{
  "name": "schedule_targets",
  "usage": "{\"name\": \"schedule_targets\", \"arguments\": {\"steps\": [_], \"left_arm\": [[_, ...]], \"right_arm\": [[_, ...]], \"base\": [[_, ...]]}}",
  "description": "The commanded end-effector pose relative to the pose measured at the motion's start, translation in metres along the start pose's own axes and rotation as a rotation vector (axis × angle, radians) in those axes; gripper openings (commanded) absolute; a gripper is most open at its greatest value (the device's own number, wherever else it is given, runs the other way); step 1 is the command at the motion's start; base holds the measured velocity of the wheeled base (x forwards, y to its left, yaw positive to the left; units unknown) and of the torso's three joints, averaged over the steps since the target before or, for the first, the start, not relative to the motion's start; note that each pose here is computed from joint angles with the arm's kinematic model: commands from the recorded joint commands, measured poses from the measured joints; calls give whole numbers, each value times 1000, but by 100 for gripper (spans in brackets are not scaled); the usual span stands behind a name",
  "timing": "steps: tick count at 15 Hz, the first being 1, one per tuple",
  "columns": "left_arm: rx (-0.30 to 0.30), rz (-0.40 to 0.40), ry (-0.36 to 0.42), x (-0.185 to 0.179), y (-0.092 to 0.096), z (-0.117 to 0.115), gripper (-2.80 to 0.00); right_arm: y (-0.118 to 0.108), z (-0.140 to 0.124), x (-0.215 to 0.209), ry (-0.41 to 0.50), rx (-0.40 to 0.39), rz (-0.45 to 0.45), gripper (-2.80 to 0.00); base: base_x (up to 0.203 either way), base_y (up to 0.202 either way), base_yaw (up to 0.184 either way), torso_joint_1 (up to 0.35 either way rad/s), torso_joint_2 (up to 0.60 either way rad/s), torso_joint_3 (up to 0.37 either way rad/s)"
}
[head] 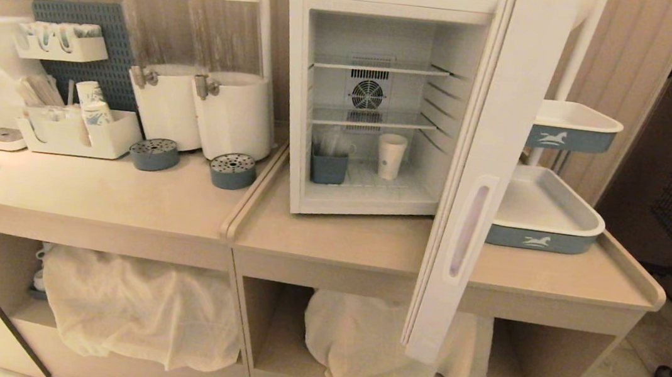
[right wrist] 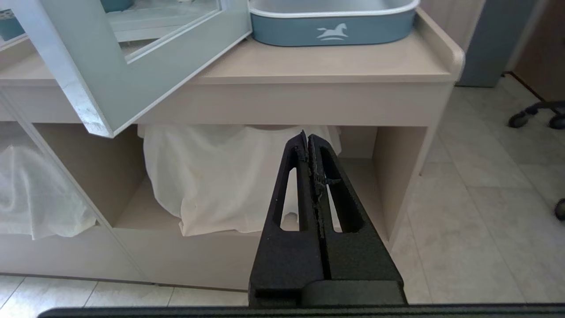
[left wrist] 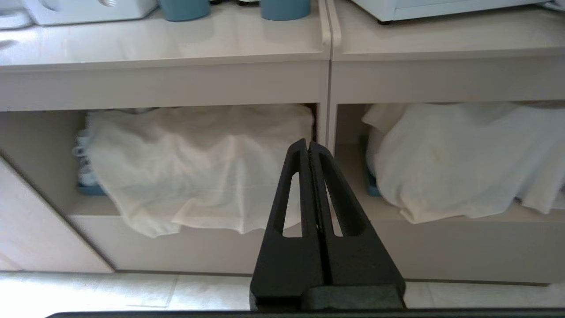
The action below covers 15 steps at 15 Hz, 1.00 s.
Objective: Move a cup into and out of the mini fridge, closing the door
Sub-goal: Take the paper cup out of the freezer
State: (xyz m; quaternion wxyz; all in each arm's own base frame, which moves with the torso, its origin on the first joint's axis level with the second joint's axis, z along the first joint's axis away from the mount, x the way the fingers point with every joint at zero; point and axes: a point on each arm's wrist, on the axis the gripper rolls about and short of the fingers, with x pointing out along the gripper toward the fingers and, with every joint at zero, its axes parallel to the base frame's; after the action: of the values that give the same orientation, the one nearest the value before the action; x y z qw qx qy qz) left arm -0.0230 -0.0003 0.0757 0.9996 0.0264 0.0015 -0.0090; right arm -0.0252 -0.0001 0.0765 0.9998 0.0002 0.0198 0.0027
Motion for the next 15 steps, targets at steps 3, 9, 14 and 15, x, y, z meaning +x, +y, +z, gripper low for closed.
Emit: {"name": "schedule_targets", "arguments": {"steps": [3, 9, 14, 15], "left_arm": [[-7, 2, -10, 0, 0, 1, -280], [-5, 1, -8, 0, 0, 1, -280], [-5, 1, -8, 0, 0, 1, -280], [-7, 1, -8, 0, 0, 1, -280]], "right_arm": [[0, 0, 0, 2, 0, 1, -280], [0, 0, 0, 2, 0, 1, -280], [0, 0, 0, 2, 0, 1, -280], [0, 0, 0, 2, 0, 1, -280]], "base": [[0, 0, 0, 0, 0, 0], [-1, 166, 2, 0, 2, 3], [0, 196, -2, 3, 1, 1], [0, 191, -1, 2, -2, 2]]}}
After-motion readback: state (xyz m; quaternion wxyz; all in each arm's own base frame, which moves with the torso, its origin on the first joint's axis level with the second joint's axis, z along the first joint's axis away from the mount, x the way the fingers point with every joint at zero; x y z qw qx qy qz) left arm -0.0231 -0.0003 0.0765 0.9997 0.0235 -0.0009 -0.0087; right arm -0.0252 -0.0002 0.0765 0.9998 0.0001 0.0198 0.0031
